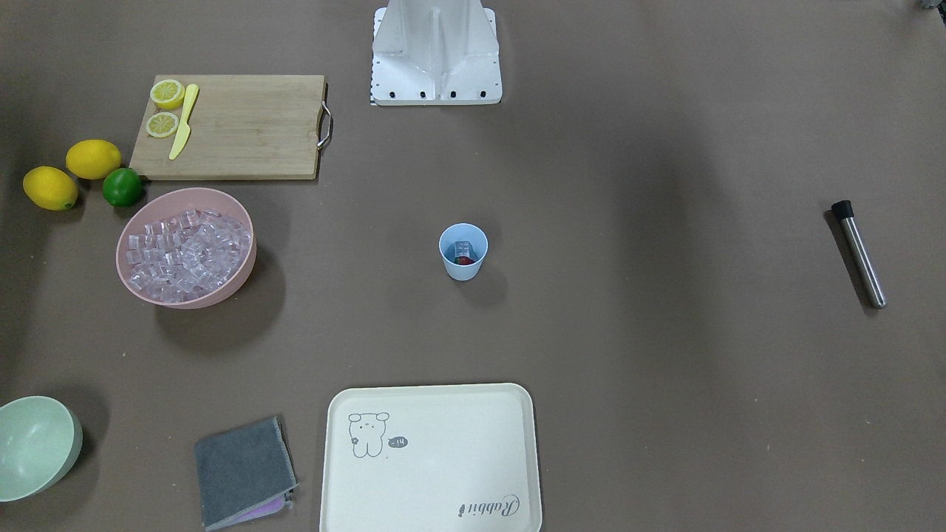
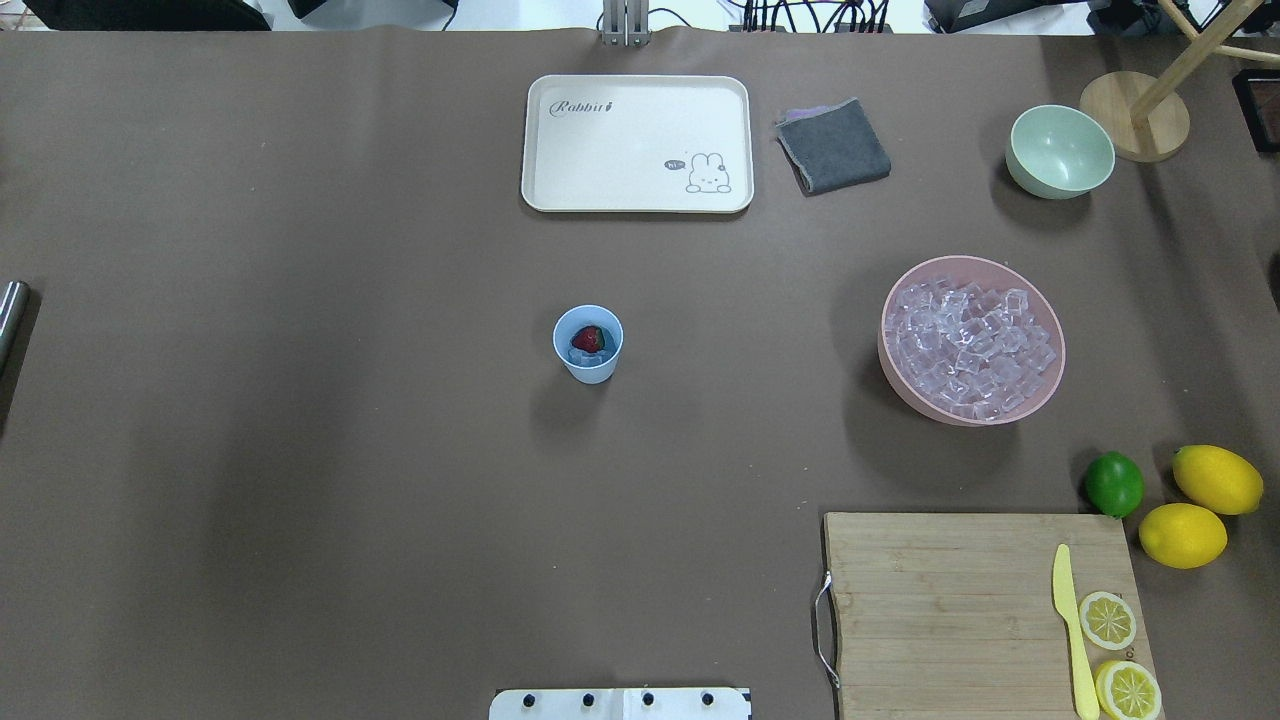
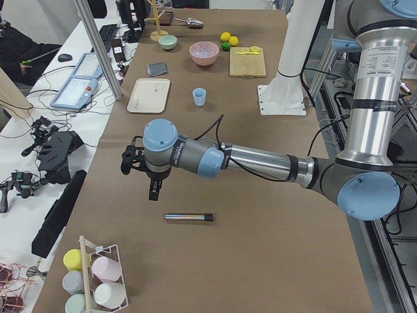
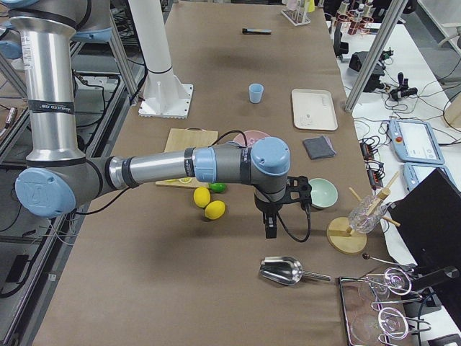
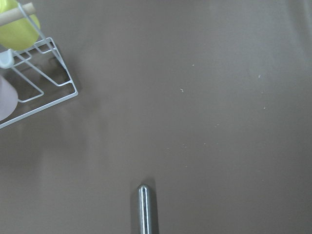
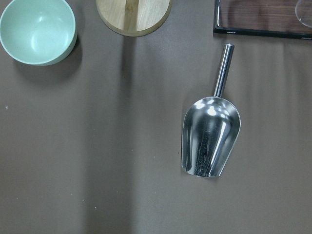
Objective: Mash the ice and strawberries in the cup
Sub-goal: 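Carry the pestle back away from the cup with the left gripper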
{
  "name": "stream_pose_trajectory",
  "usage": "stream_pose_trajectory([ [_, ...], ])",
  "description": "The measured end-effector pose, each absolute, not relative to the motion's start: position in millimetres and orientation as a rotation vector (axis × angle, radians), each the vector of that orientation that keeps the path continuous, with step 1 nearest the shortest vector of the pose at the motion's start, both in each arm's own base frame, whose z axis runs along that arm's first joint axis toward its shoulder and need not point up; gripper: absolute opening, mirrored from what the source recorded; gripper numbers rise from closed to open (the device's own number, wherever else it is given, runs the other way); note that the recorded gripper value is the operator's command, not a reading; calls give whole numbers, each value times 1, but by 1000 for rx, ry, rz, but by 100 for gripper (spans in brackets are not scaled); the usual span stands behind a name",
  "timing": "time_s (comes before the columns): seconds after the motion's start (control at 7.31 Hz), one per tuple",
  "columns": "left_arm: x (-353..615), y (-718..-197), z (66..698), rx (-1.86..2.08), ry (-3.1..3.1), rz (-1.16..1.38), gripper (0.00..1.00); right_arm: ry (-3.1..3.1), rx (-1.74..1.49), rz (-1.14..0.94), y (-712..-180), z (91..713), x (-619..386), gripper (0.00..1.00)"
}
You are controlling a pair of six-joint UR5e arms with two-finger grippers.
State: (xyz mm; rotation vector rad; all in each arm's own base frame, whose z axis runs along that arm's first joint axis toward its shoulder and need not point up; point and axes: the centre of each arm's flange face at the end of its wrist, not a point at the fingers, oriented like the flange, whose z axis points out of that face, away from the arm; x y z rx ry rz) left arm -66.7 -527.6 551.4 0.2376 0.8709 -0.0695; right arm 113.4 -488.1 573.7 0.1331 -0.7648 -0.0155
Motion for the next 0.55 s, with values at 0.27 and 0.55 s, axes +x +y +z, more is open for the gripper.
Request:
stream_pose_trajectory([
  [0.27,-69,-524,562,240,849,-46,99,-765,131,-17,-489,575,112,99],
  [0.55,-70,-525,563,244,844,-37,99,-759,122,-24,-490,576,108,99],
])
